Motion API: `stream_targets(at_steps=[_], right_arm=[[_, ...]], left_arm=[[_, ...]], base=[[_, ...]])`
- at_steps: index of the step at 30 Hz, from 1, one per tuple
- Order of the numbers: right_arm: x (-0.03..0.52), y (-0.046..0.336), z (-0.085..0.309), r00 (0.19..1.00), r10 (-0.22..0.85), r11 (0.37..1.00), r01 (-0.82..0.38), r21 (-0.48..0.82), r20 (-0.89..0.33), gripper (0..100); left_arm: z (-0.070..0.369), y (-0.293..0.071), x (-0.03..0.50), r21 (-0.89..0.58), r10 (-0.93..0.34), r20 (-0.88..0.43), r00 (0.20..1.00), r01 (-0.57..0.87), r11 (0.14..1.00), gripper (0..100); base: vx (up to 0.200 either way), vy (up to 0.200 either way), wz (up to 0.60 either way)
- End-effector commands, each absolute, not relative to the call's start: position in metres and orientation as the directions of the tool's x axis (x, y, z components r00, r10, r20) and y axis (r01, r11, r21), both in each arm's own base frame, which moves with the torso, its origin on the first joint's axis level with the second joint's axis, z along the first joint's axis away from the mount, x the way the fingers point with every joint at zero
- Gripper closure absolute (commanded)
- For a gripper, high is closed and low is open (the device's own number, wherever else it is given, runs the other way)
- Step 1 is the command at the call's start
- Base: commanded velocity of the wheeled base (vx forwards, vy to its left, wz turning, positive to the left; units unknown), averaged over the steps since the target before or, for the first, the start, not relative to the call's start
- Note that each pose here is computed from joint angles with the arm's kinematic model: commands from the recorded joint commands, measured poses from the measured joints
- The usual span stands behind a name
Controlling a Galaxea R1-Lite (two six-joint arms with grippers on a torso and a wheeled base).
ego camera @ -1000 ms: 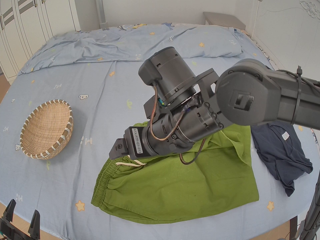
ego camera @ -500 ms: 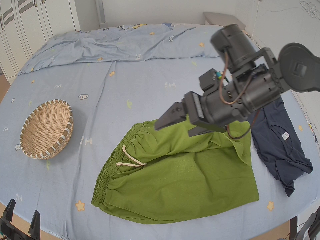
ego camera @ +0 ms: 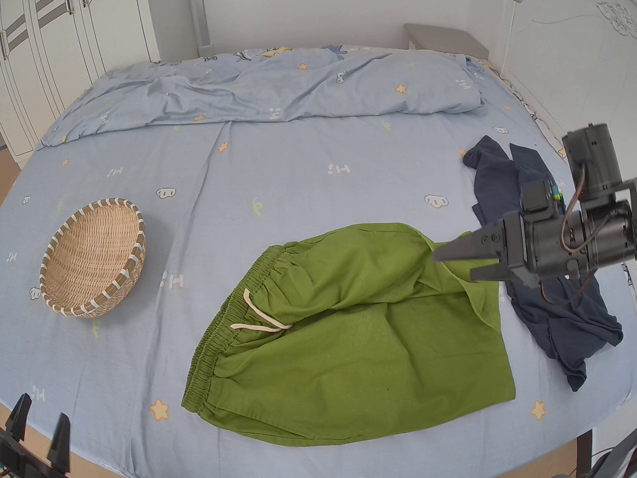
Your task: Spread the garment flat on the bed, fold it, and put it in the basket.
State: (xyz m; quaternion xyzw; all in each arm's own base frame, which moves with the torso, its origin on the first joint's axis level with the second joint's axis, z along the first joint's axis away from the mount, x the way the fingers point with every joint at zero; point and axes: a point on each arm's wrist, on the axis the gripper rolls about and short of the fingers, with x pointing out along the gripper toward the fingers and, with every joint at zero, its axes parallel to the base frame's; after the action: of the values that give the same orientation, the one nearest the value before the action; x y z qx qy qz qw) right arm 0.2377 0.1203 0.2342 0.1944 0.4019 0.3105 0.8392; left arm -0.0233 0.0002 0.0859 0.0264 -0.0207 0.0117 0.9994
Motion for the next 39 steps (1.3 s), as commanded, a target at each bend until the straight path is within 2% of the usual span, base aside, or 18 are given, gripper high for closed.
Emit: stream_targets(at_steps=[1,3,4,5,6,7,9,12,14,15,18,26,27,35,39], right_arm=[[0.218,0.081,0.228,0.598,0.654,0.732,-0.347,0.586,-0.463,0],[0.216,0.08,0.224,0.592,0.648,0.738,-0.333,0.587,-0.478,0],[0.216,0.08,0.221,0.591,0.642,0.743,-0.323,0.586,-0.489,0],[0.216,0.079,0.219,0.59,0.638,0.746,-0.314,0.587,-0.495,0],[0.218,0.075,0.218,0.604,0.622,0.756,-0.298,0.583,-0.498,0],[0.219,0.072,0.217,0.616,0.606,0.765,-0.279,0.58,-0.503,0],[0.22,0.068,0.212,0.627,0.58,0.781,-0.245,0.575,-0.52,0],[0.215,0.064,0.201,0.619,0.565,0.791,-0.217,0.572,-0.546,0],[0.214,0.062,0.199,0.618,0.559,0.794,-0.206,0.572,-0.553,0],[0.214,0.054,0.194,0.622,0.536,0.804,-0.169,0.571,-0.571,0],[0.212,0.048,0.187,0.62,0.518,0.811,-0.137,0.569,-0.589,0],[0.211,0.037,0.175,0.616,0.492,0.816,-0.081,0.572,-0.615,0],[0.211,0.037,0.173,0.61,0.493,0.818,-0.08,0.57,-0.62,0],[0.199,0.036,0.156,0.569,0.487,0.826,-0.054,0.561,-0.662,0],[0.193,0.033,0.144,0.541,0.479,0.835,-0.038,0.549,-0.691,0]], left_arm=[[0.274,0.005,-0.032,-0.289,-0.081,0.312,0.947,0.176,0.941,100],[0.255,0.002,-0.019,-0.214,-0.16,0.101,0.982,0.178,0.96,100],[0.244,-0.001,-0.007,-0.187,-0.259,-0.021,0.966,0.251,0.95,100],[0.239,-0.005,0.005,-0.197,-0.345,-0.098,0.934,0.321,0.926,100],[0.231,-0.011,0.024,-0.245,-0.462,-0.195,0.865,0.413,0.877,100],[0.225,-0.016,0.037,-0.299,-0.52,-0.253,0.816,0.445,0.844,100],[0.214,-0.023,0.066,-0.41,-0.561,-0.342,0.754,0.417,0.811,100],[0.196,-0.035,0.11,-0.511,-0.586,-0.41,0.699,0.356,0.783,100],[0.192,-0.038,0.118,-0.527,-0.595,-0.414,0.689,0.352,0.774,100],[0.178,-0.046,0.143,-0.576,-0.624,-0.424,0.656,0.337,0.745,100],[0.159,-0.053,0.173,-0.634,-0.654,-0.439,0.616,0.303,0.711,100],[0.135,-0.06,0.202,-0.65,-0.656,-0.473,0.588,0.269,0.711,100],[0.129,-0.06,0.204,-0.65,-0.652,-0.494,0.575,0.254,0.716,0],[0.088,-0.057,0.22,-0.646,-0.62,-0.611,0.492,0.144,0.75,0],[0.075,-0.05,0.222,-0.629,-0.627,-0.626,0.464,0.173,0.758,0]], base=[[0.0,0.0,0.0],[0.0,0.0,0.0],[0.0,0.0,0.0],[0.0,0.0,0.0],[0.0,0.0,0.0],[0.0,0.0,0.0],[0.0,0.0,0.0],[0.0,0.0,0.0],[0.0,0.0,0.0],[0.0,0.0,0.0],[0.0,0.0,0.0],[0.0,0.0,0.0],[0.0,0.0,0.0],[0.0,0.0,0.0],[0.0,0.0,0.0]])
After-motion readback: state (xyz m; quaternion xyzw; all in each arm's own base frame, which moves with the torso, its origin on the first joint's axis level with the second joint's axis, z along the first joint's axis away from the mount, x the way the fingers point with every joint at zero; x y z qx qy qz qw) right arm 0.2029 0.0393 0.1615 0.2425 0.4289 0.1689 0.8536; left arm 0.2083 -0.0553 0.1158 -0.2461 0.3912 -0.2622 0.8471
